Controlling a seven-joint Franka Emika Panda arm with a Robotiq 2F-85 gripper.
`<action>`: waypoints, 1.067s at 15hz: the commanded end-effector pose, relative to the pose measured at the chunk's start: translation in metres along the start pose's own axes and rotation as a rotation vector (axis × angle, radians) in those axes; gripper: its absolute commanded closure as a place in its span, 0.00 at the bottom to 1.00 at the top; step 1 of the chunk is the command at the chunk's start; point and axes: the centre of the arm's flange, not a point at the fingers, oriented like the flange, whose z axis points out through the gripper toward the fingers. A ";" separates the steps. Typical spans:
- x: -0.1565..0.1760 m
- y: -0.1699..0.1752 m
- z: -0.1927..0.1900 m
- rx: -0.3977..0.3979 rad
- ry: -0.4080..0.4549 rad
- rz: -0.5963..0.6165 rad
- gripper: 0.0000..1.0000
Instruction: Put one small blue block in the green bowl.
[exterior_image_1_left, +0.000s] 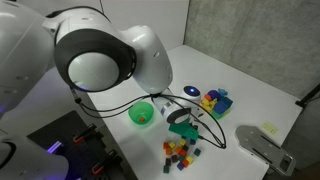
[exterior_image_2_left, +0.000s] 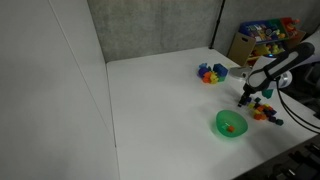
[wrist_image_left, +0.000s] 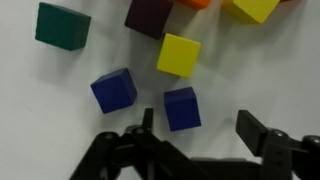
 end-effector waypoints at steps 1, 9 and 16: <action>0.005 0.009 0.001 0.008 -0.020 -0.016 0.44; 0.005 -0.015 -0.052 -0.058 -0.031 0.046 0.90; 0.010 -0.080 -0.117 -0.048 -0.020 0.118 0.90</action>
